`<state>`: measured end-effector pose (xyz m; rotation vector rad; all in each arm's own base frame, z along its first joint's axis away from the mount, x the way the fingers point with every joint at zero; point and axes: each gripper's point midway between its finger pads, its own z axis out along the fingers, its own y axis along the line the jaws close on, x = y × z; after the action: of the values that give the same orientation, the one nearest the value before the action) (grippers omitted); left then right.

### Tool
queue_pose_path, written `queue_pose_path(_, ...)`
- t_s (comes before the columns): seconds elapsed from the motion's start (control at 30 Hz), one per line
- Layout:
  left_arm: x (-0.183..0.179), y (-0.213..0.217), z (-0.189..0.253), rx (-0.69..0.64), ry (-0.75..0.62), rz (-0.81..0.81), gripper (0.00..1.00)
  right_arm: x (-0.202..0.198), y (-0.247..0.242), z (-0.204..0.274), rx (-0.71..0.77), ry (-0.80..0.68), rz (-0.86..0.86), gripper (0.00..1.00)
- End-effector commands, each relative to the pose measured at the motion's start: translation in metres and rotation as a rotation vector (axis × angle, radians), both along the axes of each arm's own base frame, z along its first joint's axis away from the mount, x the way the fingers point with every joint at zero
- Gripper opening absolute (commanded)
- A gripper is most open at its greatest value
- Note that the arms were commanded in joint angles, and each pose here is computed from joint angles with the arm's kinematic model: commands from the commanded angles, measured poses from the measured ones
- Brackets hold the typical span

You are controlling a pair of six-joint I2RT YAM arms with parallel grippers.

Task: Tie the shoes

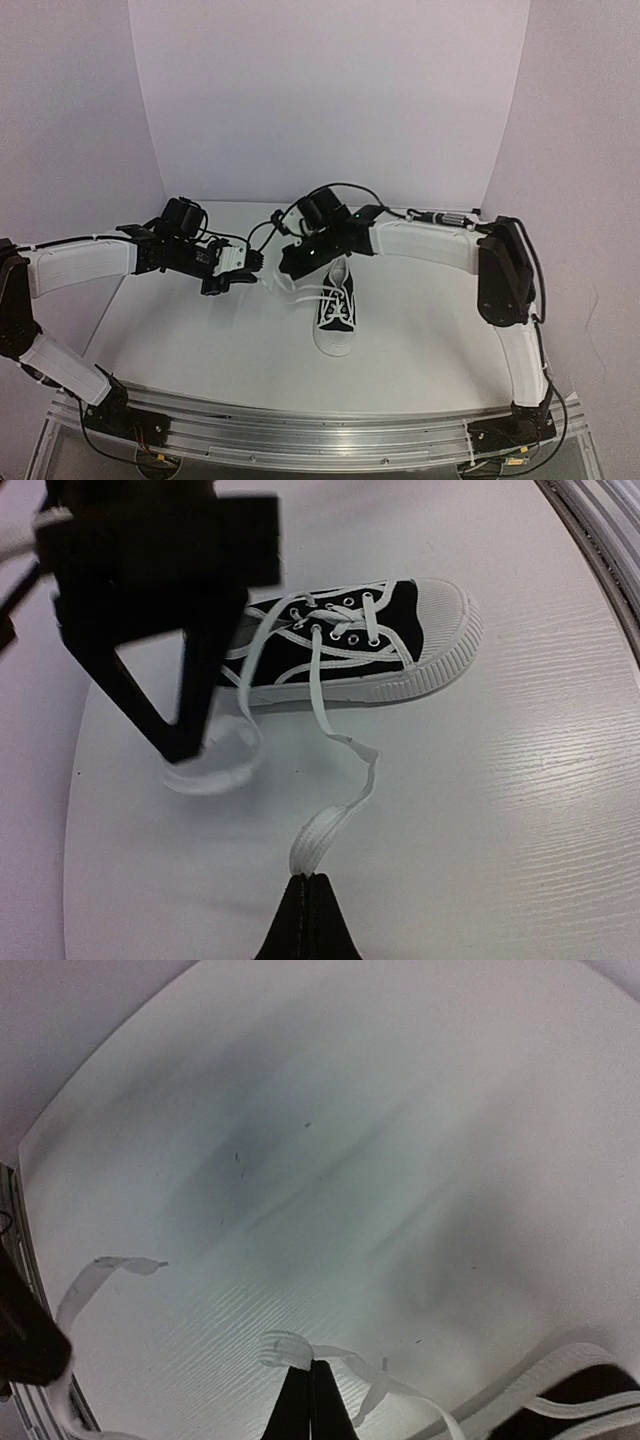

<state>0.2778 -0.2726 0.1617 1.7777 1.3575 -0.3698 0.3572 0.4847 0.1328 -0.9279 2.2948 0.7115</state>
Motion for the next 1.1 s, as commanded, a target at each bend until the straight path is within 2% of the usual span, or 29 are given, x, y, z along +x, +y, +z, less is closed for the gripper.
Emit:
queue_pose_path(0.0,-0.006,-0.004,0.02,-0.063,-0.013,-0.015,0.0,-0.018,0.03,0.005,0.076,0.026,0.115,0.15)
queue_pose_path(0.03,-0.003,-0.005,0.021,-0.068,-0.008,-0.002,0.0,-0.022,0.031,0.003,0.081,0.043,0.127,0.29)
queue_pose_path(0.1,0.0,-0.006,0.022,-0.073,0.016,0.018,0.0,-0.025,0.027,0.009,0.083,0.039,0.127,0.51)
queue_pose_path(0.2,0.002,-0.006,0.021,-0.074,0.02,0.029,0.0,-0.018,0.015,0.03,0.075,-0.036,0.088,0.64)
queue_pose_path(0.37,0.006,-0.008,0.017,-0.081,0.038,0.047,0.0,-0.01,-0.002,0.072,0.073,-0.162,0.044,0.79)
queue_pose_path(0.53,0.025,-0.012,0.021,-0.121,0.067,0.133,0.0,-0.016,-0.024,0.086,0.059,-0.194,-0.002,0.81)
queue_pose_path(0.67,0.053,-0.009,0.019,-0.14,0.103,0.241,0.0,-0.04,-0.038,0.097,0.082,-0.233,0.026,0.67)
queue_pose_path(0.8,0.076,-0.006,0.006,-0.116,0.08,0.283,0.0,-0.097,-0.013,0.061,0.081,-0.334,0.243,0.66)
queue_pose_path(0.9,0.095,0.001,-0.005,-0.098,0.084,0.324,0.0,-0.12,0.008,0.025,0.069,-0.395,0.337,0.69)
queue_pose_path(1.07,0.108,-0.001,-0.01,-0.086,0.066,0.314,0.0,-0.099,0.04,-0.024,0.022,-0.438,0.359,0.73)
